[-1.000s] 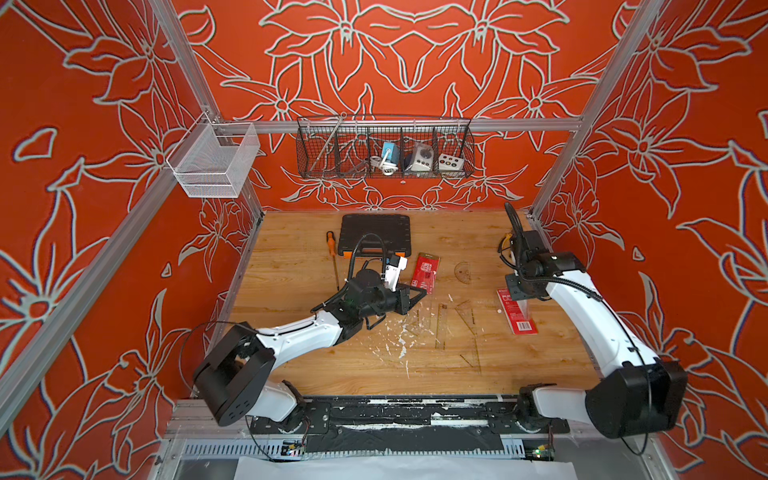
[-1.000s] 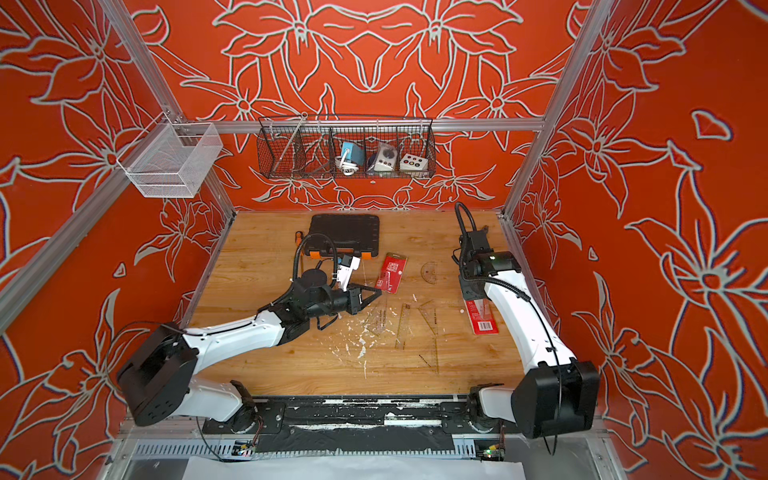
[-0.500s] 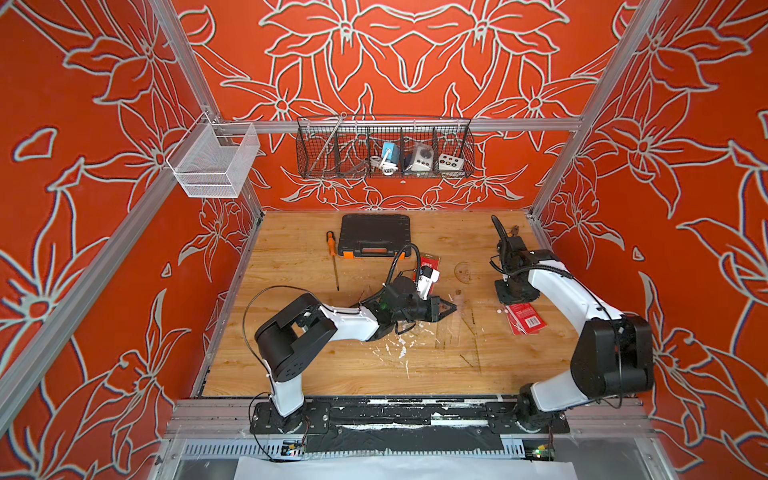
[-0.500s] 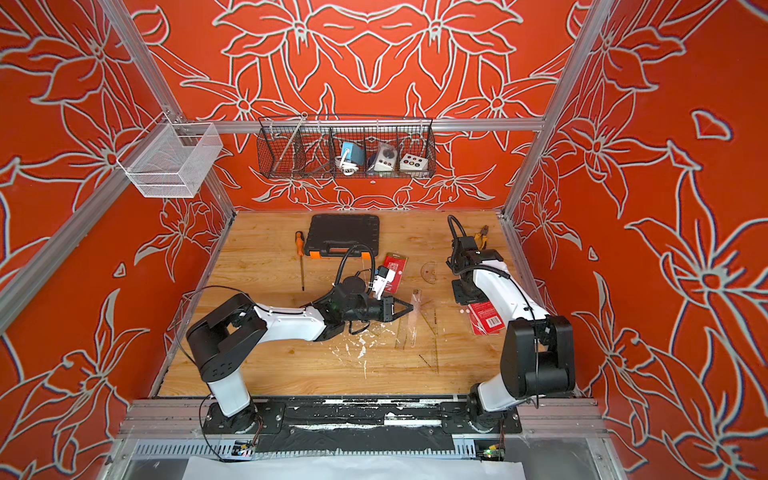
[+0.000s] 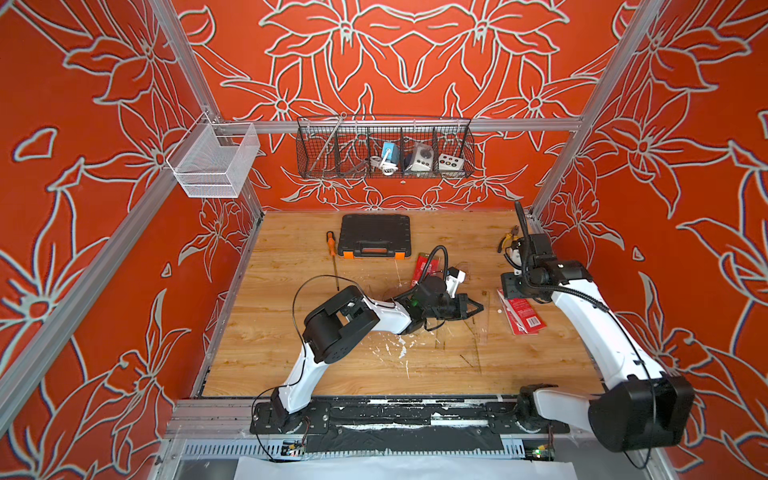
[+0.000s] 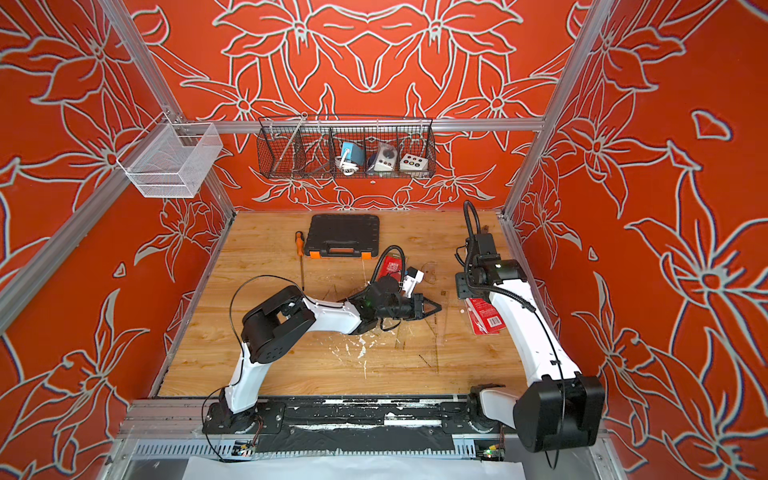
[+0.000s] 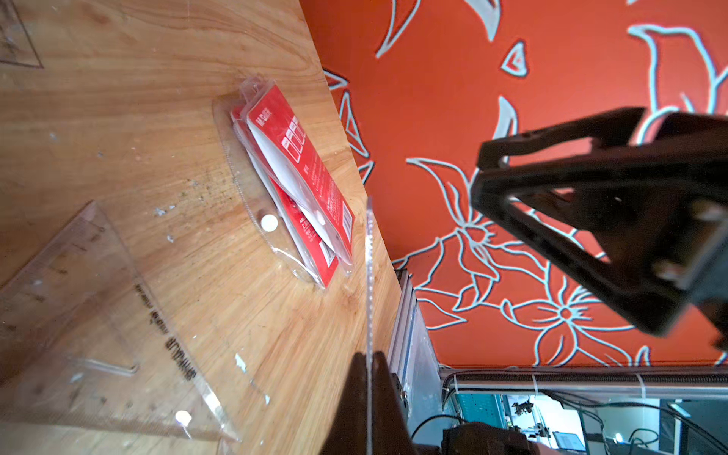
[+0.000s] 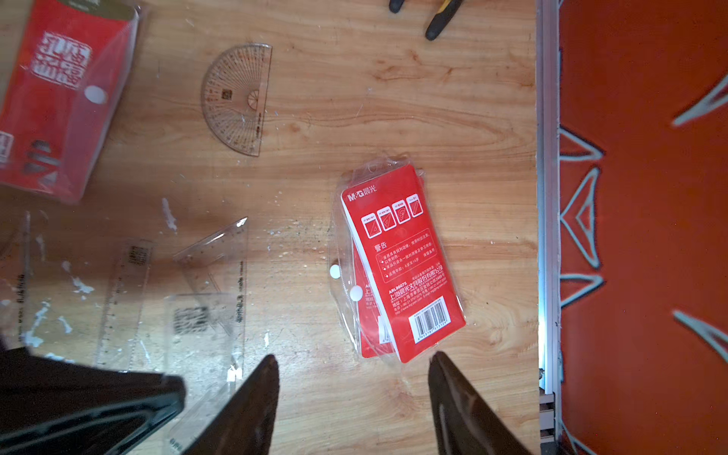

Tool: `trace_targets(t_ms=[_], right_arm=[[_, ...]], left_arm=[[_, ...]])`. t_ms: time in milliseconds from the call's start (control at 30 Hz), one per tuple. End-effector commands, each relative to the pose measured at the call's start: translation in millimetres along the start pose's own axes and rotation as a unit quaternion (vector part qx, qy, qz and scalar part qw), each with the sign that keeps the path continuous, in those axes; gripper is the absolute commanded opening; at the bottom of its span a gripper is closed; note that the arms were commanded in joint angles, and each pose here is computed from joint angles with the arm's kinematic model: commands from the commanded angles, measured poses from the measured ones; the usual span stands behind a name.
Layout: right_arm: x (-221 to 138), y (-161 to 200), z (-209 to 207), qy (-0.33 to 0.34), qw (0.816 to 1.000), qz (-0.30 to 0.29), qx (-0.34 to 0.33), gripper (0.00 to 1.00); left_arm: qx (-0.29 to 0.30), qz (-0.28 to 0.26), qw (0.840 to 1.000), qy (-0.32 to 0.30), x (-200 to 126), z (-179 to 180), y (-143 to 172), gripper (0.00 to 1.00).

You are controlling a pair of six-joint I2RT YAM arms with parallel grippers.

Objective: Open the ruler set and take out the ruler
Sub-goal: Place the ruler at the center of the board.

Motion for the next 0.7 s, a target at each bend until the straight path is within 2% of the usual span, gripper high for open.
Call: trace_targets(t_ms=[0, 433, 667], right_arm=[[-9.5, 0.3, -2.8, -0.006, 1.0, -0.005, -0.001, 0.66], [-26.6, 3.8, -0.5, -0.045, 0.998, -0.039, 0.003, 0.74], [-28.5, 5.3, 0.3, -0.052, 0.998, -0.047, 0.002, 0.74]], left_arm=[[-0.04, -0.006, 0.999, 0.001, 12.1, 7.2, 2.9, 0.0], [-0.09, -0.009, 0.995, -0.036, 43.8, 28.6, 17.3, 0.0], [-0.096, -0.011, 0.993, -0.061, 45.9, 35.4, 20.7, 0.07]])
Point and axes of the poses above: each gripper's point midway between its finger pads, its own x axis out along the fingers, its own z axis along the line the jaws close on, y = z × x, the point moved 9 cm from there along -x, back along the fingers, and after that the axes turned 5 degrees about x, right-handed, at the moved point
